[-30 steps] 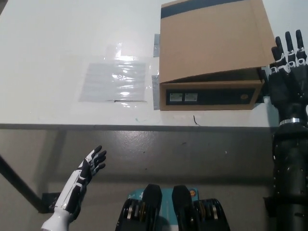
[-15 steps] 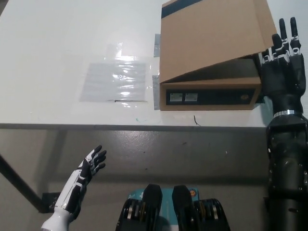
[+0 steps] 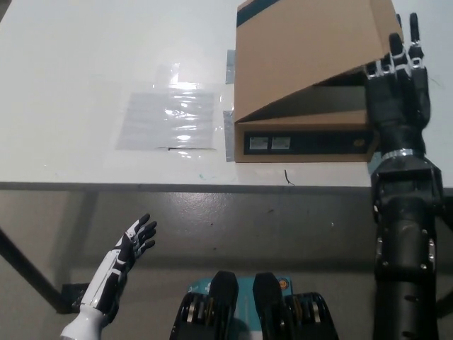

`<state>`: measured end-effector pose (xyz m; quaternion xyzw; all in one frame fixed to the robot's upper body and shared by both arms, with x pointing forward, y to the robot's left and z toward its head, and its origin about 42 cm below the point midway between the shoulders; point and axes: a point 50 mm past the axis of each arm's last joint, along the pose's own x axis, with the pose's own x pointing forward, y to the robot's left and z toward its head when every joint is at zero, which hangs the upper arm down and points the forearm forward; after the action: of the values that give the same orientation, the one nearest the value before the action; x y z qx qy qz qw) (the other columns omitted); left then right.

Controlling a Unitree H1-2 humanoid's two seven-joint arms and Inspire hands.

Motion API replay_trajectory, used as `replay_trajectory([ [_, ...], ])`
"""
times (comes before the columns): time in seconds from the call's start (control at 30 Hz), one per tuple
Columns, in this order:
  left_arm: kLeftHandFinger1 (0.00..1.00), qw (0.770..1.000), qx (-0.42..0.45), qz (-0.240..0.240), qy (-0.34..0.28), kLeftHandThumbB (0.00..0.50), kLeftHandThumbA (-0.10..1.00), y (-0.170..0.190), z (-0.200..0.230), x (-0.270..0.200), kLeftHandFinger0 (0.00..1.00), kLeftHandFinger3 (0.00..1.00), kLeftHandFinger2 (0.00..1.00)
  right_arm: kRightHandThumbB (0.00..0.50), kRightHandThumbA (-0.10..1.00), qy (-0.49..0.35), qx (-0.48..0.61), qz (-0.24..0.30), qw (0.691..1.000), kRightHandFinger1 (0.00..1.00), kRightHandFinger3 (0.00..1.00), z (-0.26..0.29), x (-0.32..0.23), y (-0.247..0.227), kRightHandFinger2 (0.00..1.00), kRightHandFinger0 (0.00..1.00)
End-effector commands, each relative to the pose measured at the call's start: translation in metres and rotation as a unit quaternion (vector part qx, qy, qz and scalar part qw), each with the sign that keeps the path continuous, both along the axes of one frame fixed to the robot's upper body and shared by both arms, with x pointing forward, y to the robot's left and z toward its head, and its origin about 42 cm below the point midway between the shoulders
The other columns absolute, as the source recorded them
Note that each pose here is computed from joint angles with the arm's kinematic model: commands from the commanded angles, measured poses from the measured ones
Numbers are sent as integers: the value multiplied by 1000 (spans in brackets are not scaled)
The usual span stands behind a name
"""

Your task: A small storage box is placed at the center of the table and the robot uses its right hand to slide under its lid and push it upwards to open it

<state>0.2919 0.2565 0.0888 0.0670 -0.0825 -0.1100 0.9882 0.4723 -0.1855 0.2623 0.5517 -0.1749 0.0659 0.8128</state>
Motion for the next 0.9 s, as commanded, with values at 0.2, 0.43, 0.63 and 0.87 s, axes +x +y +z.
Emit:
replay_trajectory([
  [0.2,1000,1000,4,-10,-26,350,1000,0,10,4,1000,1000,1000,331,1000,-58,1,51,997,1000,1000,58,12,51,1000,1000],
  [0.43,1000,999,2,-10,-31,345,1000,-2,11,6,1000,1000,1000,335,1000,-44,-34,94,994,1000,1000,53,17,90,1000,1000],
  [0.63,1000,999,6,-10,-34,353,1000,-2,13,7,1000,1000,1000,323,1000,-35,-109,127,985,1000,1000,48,19,132,1000,1000],
  [0.87,1000,999,11,-17,-37,354,1000,-3,15,8,1000,1000,1000,313,1000,-15,-167,165,972,1000,1000,35,19,175,1000,1000],
])
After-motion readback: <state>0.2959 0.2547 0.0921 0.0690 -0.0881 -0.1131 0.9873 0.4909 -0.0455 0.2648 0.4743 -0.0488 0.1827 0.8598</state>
